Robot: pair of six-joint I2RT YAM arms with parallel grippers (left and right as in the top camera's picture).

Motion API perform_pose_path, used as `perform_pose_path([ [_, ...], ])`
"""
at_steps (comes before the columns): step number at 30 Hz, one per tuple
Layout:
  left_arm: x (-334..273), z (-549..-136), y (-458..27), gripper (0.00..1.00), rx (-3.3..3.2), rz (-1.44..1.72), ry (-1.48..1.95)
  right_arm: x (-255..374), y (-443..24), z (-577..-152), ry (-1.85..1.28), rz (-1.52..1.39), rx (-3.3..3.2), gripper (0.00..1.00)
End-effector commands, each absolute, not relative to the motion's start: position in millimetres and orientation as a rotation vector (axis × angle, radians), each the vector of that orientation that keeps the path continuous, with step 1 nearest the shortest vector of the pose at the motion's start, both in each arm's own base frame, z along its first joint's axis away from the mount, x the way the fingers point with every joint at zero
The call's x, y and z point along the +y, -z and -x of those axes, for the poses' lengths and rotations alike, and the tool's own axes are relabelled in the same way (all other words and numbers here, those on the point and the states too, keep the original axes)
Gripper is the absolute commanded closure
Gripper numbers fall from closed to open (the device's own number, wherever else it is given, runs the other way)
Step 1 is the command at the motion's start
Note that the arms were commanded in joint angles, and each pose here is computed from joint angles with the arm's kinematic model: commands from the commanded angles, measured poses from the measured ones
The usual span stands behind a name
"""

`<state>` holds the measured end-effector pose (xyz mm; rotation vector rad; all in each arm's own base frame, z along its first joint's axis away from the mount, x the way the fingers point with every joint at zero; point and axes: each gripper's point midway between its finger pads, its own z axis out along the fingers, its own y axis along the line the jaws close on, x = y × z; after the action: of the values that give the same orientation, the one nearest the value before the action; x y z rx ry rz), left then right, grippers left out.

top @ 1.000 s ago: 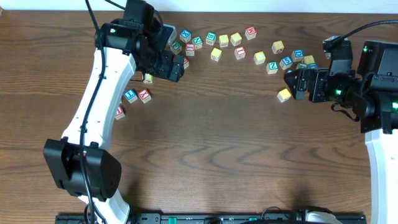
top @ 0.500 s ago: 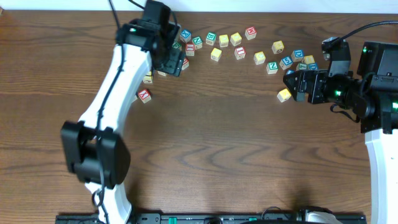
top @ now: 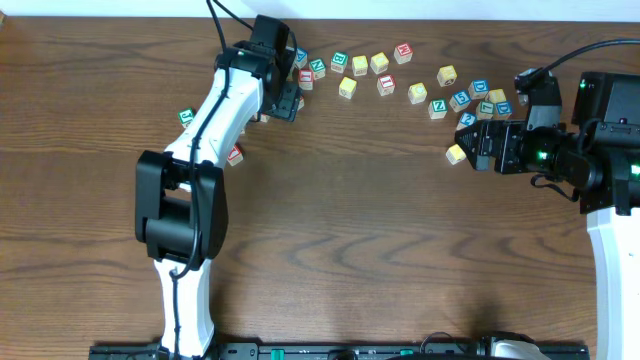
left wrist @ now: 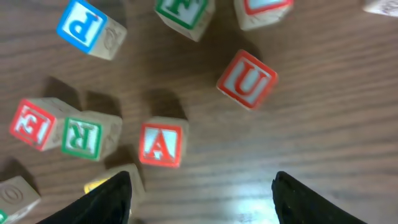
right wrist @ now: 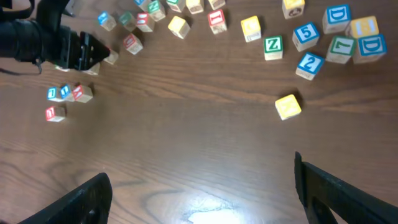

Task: Spell out AI2
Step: 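Lower the left gripper over the red A block and close on it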

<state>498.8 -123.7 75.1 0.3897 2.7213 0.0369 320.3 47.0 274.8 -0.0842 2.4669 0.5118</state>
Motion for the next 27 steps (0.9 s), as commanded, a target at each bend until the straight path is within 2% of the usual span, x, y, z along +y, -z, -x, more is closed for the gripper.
perform_pose_path([
  [1, -110.2, -510.8, -67.3, 0.28, 2.708, -0.330, -0.143, 42.5, -279.0, -320.2, -0.480, 0.070, 2.465, 0.10],
  [8, -111.9, -524.5, -49.2, 0.28, 2.684, -0.321, -0.150, 41.2, -278.0, -319.9, -0.470, 0.066, 2.470, 0.09],
  [21, -95.1, -524.9, -18.0, 0.28, 2.740, -0.291, -0.169, 39.1, -276.3, -318.9, -0.455, 0.059, 2.479, 0.09],
  [27, -95.7, -523.8, -15.7, 0.33, 2.746, -0.293, -0.169, 37.8, -276.0, -319.3, -0.444, 0.056, 2.480, 0.09],
])
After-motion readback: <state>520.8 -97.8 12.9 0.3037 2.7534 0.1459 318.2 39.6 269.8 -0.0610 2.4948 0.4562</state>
